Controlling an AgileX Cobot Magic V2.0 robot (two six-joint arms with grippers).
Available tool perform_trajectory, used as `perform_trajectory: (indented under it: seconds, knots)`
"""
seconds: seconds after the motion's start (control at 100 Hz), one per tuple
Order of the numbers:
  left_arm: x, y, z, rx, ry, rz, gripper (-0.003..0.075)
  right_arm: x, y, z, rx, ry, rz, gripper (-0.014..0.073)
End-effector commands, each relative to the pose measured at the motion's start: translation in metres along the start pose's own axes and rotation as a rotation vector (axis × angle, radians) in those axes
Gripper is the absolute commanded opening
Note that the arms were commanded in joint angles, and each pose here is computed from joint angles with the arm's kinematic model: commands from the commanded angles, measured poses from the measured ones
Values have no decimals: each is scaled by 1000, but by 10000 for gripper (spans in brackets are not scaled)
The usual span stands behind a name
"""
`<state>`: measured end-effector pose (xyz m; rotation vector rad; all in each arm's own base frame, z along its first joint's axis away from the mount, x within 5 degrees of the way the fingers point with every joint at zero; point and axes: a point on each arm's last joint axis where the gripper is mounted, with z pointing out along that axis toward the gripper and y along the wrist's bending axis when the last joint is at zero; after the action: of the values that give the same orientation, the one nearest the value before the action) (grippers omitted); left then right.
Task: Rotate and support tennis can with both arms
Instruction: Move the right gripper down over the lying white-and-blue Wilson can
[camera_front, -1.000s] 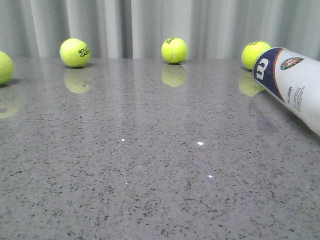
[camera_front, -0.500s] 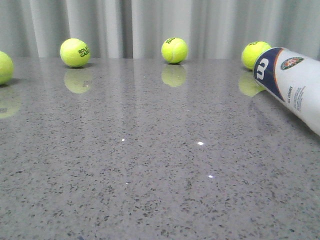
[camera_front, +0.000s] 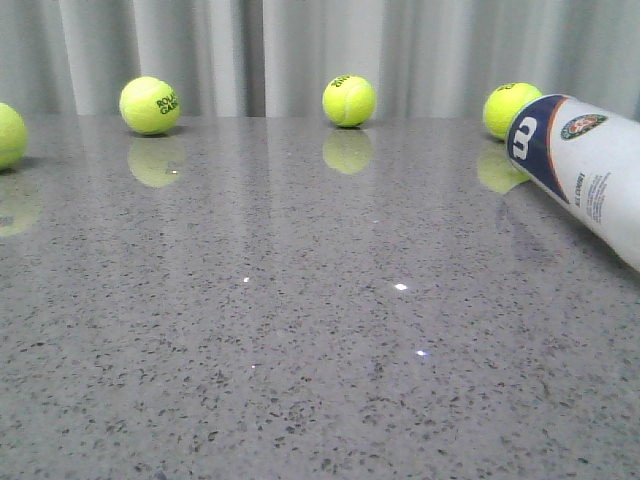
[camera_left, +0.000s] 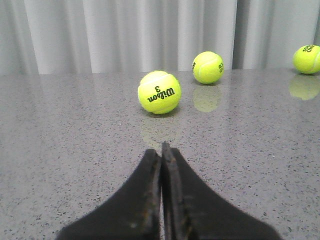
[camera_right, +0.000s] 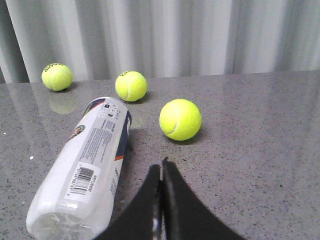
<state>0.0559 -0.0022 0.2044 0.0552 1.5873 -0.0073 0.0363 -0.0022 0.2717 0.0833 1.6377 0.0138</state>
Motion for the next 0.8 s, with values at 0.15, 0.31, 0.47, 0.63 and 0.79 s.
perform_trajectory:
  seconds: [0.15,0.31,0.47,0.63,0.79]
  knots:
    - [7,0,-1,-3,-68,-13,-21,-34,2,15,11,90,-7,-57]
    - [7,0,-1,-3,-68,-13,-21,-39,2,38,19,241,-3,1]
    - [7,0,-1,-3,-68,-13,-21,-46,3,60,28,375,-2,337]
    - [7,0,-1,-3,-68,-13,-21,-59,5,79,24,479,17,669]
    - [7,0,-1,-3,-68,-13,-21,-79,11,100,1,592,67,629]
